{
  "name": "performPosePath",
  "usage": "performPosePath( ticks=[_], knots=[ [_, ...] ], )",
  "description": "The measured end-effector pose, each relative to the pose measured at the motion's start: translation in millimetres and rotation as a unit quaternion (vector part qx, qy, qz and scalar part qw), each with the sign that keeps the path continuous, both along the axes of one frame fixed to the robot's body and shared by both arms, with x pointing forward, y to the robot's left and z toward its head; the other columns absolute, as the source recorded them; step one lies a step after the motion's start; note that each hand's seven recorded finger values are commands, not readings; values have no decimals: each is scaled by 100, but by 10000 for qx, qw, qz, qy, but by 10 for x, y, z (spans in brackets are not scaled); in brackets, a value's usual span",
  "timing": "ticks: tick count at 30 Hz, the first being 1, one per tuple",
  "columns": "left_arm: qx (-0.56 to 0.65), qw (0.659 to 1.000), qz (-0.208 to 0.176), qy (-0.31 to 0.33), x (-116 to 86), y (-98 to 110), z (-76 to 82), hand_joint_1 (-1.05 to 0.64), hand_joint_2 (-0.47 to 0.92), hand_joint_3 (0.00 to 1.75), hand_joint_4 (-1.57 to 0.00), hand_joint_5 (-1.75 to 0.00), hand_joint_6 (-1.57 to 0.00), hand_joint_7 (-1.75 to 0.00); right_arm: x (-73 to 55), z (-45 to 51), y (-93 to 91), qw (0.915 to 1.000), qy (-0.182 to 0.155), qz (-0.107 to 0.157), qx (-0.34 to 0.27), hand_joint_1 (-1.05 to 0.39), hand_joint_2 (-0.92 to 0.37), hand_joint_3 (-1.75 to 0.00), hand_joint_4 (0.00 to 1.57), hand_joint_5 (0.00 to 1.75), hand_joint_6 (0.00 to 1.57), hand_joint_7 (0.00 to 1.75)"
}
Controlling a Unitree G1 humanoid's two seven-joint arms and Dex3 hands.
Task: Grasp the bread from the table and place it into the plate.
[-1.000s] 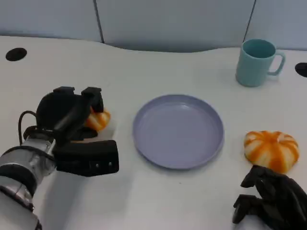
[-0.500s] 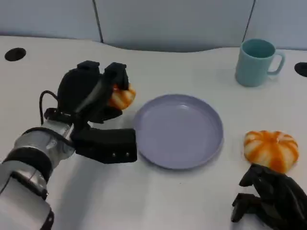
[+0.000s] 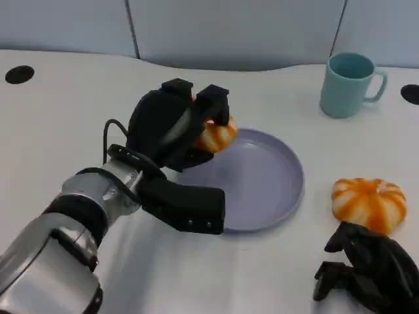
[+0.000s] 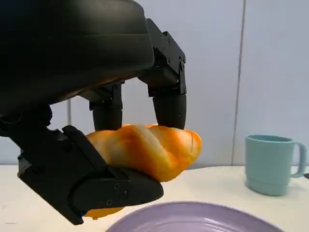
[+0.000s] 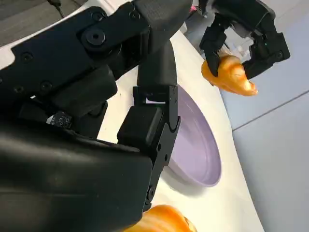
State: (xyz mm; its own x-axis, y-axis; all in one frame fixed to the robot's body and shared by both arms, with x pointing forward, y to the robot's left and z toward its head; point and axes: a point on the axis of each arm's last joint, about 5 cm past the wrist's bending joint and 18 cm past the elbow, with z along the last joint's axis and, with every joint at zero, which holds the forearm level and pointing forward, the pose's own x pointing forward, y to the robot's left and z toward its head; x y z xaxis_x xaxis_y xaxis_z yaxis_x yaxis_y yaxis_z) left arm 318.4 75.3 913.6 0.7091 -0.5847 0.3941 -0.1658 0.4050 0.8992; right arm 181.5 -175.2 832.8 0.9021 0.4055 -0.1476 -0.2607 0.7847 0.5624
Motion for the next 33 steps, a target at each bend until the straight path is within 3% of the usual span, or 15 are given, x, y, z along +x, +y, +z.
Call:
performPosePath(
  ticks=[5,6,7,9,14,20,24,26,28,31,33],
  knots=[
    [135,9986,-466,215,-58,-232,6,-27,64,85,-90,-175,-67,-175,3,-1,30,10000,14,23,3,-85,-75,0,141,84,120,87],
    [184,9981,-521,272,-64,-258,9,-28,65,80,-90,-175,-68,-171,2,-2,33,10000,21,20,-6,-85,-75,0,141,84,120,87],
    [230,9976,-564,319,-66,-278,15,-30,67,72,-91,-175,-71,-157,2,-2,34,10000,25,20,-9,-85,-75,0,141,84,120,87],
    [258,9970,-634,365,-67,-316,34,-28,75,64,-93,-175,-72,-167,-1,-4,36,10000,31,20,-11,-85,-75,0,142,83,121,86],
    [286,9961,-715,437,-79,-377,47,-27,70,86,-95,-175,-76,-174,1,0,67,10000,38,15,-16,-86,-74,0,143,83,123,84],
    [469,9941,-743,630,-87,-403,39,-28,60,83,-94,-175,-71,-171,0,2,93,10000,38,53,-27,-84,-75,0,143,83,123,83],
    [630,9921,-727,811,-90,-429,37,-26,63,75,-87,-175,-69,-166,0,0,115,10000,38,77,-12,-85,-74,0,144,81,124,82],
    [691,9906,-735,924,-91,-438,37,-24,66,81,-85,-175,-69,-167,-1,1,122,10000,46,62,-12,-85,-74,0,145,81,125,82],
    [724,9889,-742,1061,-91,-442,40,-25,66,74,-77,-163,-69,-147,-4,3,127,10000,51,48,-22,-85,-74,0,145,80,124,81],
    [792,9846,-741,1368,-82,-437,52,-31,81,33,-72,-123,-74,-99,-8,14,131,10000,23,37,-23,-85,-75,-1,146,79,124,81],
    [888,9813,-759,1532,-78,-432,54,-31,90,21,-66,-104,-69,-75,-12,13,131,10000,26,32,-23,-85,-74,0,146,78,124,81]
  ],
)
